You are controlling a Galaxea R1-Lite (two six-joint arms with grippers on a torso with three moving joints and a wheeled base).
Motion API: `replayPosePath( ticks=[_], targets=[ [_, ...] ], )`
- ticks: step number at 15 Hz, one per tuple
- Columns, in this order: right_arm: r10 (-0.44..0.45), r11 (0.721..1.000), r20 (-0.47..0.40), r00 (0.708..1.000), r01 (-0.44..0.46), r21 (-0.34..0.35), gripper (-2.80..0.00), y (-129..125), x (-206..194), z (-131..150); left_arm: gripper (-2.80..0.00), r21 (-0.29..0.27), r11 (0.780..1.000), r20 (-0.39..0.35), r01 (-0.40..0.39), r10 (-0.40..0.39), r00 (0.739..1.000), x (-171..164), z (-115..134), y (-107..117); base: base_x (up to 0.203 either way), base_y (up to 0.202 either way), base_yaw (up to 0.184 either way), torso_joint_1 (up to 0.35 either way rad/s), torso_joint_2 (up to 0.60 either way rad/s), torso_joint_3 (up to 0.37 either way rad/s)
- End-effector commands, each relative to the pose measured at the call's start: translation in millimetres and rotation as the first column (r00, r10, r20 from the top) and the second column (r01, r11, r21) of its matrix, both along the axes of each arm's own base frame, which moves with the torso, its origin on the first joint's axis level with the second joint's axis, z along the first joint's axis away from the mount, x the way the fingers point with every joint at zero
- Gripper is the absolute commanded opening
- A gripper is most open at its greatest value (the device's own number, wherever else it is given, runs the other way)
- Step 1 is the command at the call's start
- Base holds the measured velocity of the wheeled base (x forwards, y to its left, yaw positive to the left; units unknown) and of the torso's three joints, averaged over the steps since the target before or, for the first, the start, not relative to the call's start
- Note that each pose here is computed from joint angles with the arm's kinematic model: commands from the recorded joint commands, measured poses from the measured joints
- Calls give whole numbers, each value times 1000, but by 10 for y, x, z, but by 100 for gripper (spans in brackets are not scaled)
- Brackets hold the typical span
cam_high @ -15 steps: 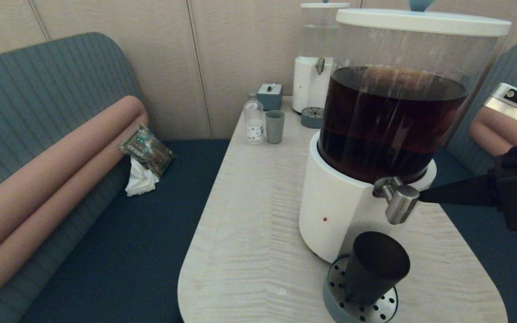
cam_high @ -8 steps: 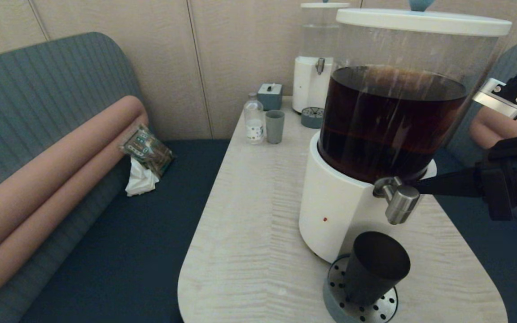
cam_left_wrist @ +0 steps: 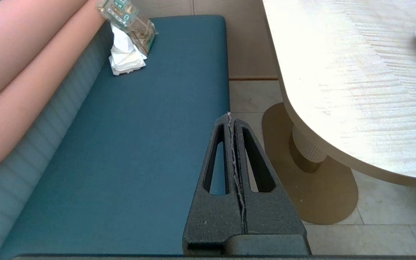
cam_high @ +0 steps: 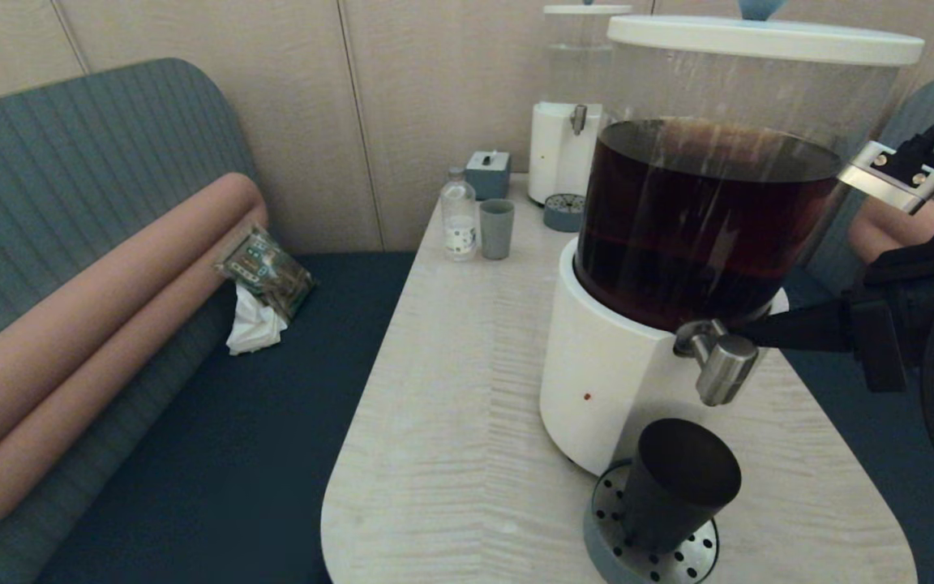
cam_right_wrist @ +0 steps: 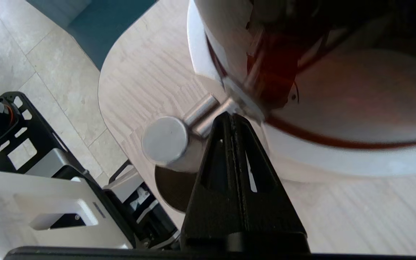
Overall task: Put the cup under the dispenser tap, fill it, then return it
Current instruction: Turn on the faucet
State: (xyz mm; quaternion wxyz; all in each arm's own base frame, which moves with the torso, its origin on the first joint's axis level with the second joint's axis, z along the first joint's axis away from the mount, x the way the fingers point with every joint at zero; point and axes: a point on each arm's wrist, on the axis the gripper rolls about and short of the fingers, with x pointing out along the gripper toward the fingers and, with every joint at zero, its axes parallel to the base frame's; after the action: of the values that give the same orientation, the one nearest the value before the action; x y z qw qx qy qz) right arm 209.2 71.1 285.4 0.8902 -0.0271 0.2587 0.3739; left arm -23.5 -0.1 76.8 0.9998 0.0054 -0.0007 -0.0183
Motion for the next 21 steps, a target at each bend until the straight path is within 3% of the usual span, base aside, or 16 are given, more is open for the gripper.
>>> replayPosePath(
  ticks=[1,21],
  targets=[
    [16,1000,-4,1000,-16,0,-280,32,5,-13,-280,0,1000,0,0,0,1000,0,0,0,0,0,0,0,0,0],
    [113,993,23,993,-114,39,-280,173,94,-33,-280,0,1000,0,0,0,1000,0,0,0,0,0,0,0,0,0]
  ],
)
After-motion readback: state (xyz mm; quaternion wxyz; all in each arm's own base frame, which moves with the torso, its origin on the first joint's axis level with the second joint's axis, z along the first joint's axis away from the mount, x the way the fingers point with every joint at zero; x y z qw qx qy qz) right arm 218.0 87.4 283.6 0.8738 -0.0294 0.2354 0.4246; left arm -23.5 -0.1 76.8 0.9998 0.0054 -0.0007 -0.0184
